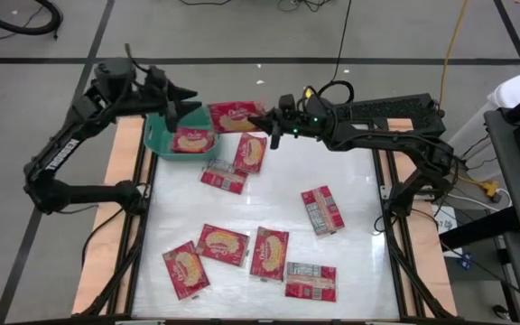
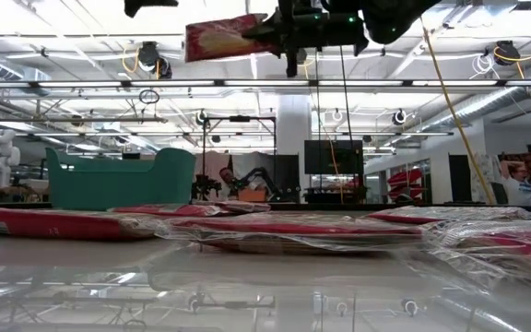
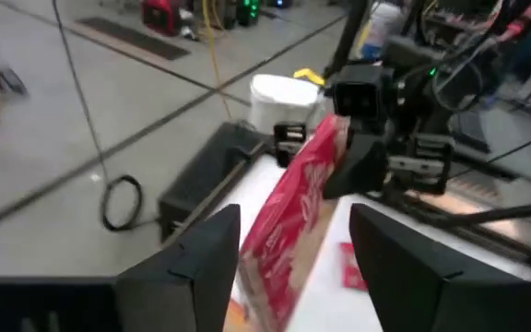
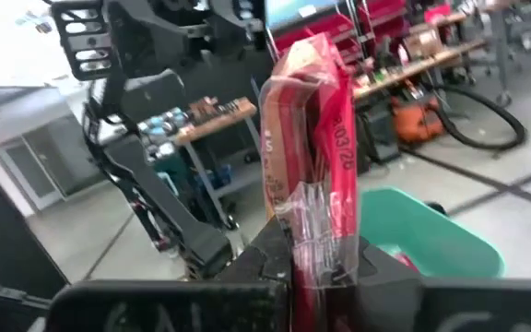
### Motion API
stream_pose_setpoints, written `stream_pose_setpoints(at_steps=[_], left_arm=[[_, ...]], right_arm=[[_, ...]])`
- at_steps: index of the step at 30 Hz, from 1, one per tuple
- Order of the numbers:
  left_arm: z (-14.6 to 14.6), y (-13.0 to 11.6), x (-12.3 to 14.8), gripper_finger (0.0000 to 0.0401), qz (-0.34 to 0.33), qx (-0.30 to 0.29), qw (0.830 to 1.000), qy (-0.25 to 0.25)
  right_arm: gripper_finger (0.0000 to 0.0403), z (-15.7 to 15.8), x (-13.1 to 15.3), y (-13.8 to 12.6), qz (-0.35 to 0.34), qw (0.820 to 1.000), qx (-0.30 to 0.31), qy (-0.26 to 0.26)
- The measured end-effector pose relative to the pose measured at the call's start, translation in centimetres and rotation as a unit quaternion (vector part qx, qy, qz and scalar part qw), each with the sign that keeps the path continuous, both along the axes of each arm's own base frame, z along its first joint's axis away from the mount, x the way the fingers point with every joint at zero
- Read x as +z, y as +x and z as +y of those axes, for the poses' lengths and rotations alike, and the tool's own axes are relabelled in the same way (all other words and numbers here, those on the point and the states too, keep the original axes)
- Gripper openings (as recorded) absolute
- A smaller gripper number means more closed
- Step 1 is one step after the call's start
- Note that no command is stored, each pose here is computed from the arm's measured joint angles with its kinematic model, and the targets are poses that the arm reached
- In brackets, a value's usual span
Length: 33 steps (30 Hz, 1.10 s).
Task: Sort popcorn bags into baskets
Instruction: Put the red popcorn bag into the green bin
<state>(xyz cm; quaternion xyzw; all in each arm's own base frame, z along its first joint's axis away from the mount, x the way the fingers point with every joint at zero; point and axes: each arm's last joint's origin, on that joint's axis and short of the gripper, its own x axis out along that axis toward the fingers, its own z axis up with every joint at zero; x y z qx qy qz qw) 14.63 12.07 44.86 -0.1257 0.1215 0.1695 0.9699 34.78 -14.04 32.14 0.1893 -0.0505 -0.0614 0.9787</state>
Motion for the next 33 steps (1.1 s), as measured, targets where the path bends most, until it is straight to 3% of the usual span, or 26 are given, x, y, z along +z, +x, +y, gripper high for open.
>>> stream_pose_setpoints(at_steps=[5, 9, 12, 18, 26, 33], left_arm=[[0.8, 1.0, -1.2, 0.0246, 0.026, -0.017, 0.999, -0.04], [1.4, 1.7, -1.6, 0.0271, 0.036, -0.031, 0.998, -0.034], [1.9, 2.6, -2.2, 0.0269, 0.049, -0.049, 0.997, -0.02], [2.2, 3.7, -2.9, 0.0193, 0.047, -0.131, 0.99, -0.021], [1.9, 4.2, -3.0, 0.0024, 0.047, -0.164, 0.985, -0.006], [2.4, 3.8, -3.0, 0.0037, 0.062, -0.14, 0.988, 0.027]], right_arm=[[0.0013, 0.1, 0.0, 0.1, -0.005, 1.0, 0.002, -0.002], [0.0013, 0.5, 0.0, 0.2, -0.005, 1.0, 0.009, -0.002], [0.0013, 0.8, 0.0, 0.3, -0.004, 1.0, 0.025, -0.004], [0.0013, 1.2, 0.3, 0.5, -0.016, 0.999, 0.032, -0.009], [0.0015, 1.4, 0.3, 0.5, -0.016, 0.999, 0.036, -0.013], [0.0053, 0.7, 0.2, 0.2, -0.015, 0.999, 0.036, 0.011]])
